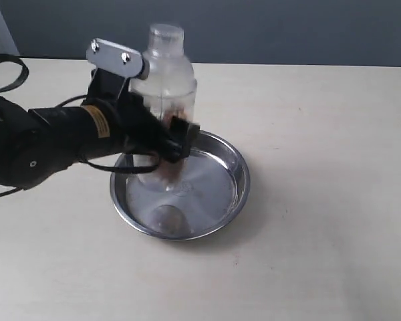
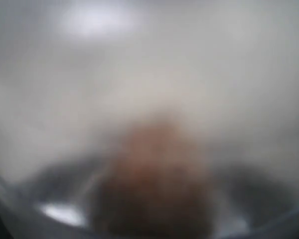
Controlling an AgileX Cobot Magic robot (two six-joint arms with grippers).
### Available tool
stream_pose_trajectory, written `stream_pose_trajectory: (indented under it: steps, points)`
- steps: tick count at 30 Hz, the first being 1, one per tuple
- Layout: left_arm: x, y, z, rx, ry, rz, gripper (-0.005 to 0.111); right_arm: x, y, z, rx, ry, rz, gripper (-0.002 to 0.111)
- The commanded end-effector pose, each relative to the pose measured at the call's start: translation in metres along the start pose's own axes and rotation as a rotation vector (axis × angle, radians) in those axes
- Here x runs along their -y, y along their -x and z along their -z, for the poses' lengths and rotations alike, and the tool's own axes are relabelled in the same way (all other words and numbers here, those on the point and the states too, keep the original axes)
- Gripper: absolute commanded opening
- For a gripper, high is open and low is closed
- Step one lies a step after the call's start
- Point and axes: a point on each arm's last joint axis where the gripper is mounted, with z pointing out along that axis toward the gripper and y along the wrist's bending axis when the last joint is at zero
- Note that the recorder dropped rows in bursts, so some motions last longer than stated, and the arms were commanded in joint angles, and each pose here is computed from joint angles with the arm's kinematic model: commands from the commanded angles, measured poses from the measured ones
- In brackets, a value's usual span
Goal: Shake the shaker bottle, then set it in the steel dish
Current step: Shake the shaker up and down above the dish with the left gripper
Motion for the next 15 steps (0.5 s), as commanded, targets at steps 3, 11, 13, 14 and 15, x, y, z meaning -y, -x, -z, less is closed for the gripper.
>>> stream_pose_trajectory:
  steps: [3,11,13,14,15]
  points:
    - [0.01,0.04,0.032,0.249,-0.056,-0.029,0.0,0.0,0.001,0.0,0.015,-0.003,0.002,-0.001]
    - [0.02,0.071,0.054,0.393,-0.095,-0.051,0.0,0.0,0.001,0.0,0.015,-0.003,0.004,-0.001]
    - [0.019,0.061,0.049,0.346,-0.088,-0.04,0.0,0.0,0.001,0.0,0.015,-0.003,0.004,-0.001]
    - [0.015,0.041,0.036,0.255,-0.073,-0.036,0.0,0.0,0.001,0.0,0.015,-0.003,0.004,-0.001]
    - [0.011,0.017,0.02,0.148,-0.051,-0.014,0.0,0.0,0.001,0.0,0.015,-0.003,0.004,-0.001]
